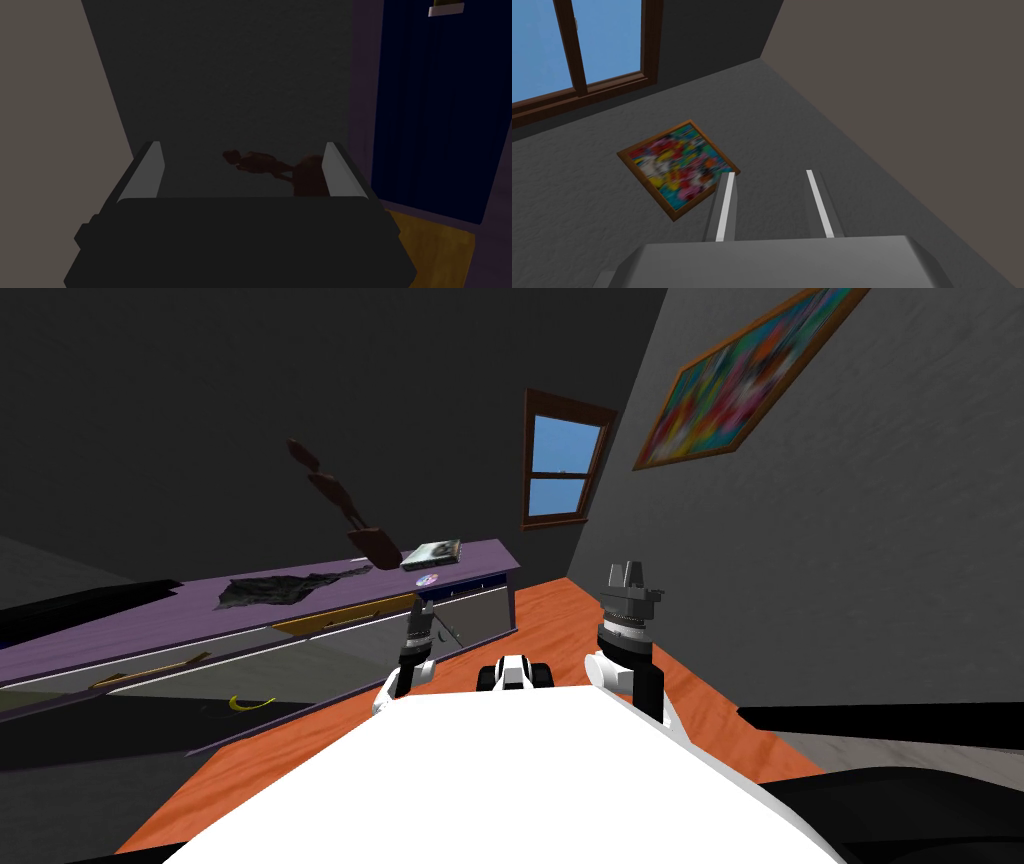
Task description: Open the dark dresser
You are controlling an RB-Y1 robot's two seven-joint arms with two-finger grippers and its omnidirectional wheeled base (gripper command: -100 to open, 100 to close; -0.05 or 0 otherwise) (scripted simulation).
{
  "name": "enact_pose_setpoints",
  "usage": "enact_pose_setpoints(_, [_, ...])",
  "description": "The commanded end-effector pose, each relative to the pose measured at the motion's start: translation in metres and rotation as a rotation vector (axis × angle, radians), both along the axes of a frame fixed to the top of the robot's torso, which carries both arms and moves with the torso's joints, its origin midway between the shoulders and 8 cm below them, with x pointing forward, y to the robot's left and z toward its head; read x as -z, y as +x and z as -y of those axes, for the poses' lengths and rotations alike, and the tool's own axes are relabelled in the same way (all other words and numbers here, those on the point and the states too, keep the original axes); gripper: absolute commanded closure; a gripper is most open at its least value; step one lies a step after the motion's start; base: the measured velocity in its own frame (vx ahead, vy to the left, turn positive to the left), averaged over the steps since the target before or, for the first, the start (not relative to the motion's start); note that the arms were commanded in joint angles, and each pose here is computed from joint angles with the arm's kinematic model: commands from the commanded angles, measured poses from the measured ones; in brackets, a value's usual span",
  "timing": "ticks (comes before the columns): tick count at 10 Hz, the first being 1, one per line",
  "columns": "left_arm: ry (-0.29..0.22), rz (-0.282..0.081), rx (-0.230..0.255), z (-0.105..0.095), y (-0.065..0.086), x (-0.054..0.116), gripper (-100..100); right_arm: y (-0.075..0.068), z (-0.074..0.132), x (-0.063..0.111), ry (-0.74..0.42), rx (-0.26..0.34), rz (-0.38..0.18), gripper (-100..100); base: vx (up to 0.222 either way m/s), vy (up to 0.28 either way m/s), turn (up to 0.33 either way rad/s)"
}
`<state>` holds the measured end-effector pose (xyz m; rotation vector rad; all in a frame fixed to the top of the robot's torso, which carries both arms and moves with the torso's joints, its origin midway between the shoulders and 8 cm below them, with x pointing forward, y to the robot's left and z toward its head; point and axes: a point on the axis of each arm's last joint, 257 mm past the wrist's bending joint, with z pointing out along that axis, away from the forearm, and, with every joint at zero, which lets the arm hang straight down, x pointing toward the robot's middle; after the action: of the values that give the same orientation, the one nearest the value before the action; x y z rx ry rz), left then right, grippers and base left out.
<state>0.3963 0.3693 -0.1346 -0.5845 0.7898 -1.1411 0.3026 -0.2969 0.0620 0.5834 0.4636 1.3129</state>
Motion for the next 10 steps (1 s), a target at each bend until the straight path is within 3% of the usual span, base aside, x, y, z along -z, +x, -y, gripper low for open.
enact_pose_setpoints(1, [-0.015,0.0,-0.009,-0.005,0.0,0.012,-100,0.0,0.0,0.0,0.0,0.0,0.0,0,0.058,-0.049,0.022])
enact_pose_setpoints(8, [-0.056,-0.016,-0.029,-0.015,0.0,0.041,-100,0.0,0.0,0.0,0.0,0.0,0.0,0,0.046,-0.034,0.013])
enact_pose_setpoints(10, [-0.078,-0.001,-0.036,-0.016,-0.001,0.049,-100,0.0,0.0,0.0,0.0,0.0,0.0,0,0.058,-0.052,0.02])
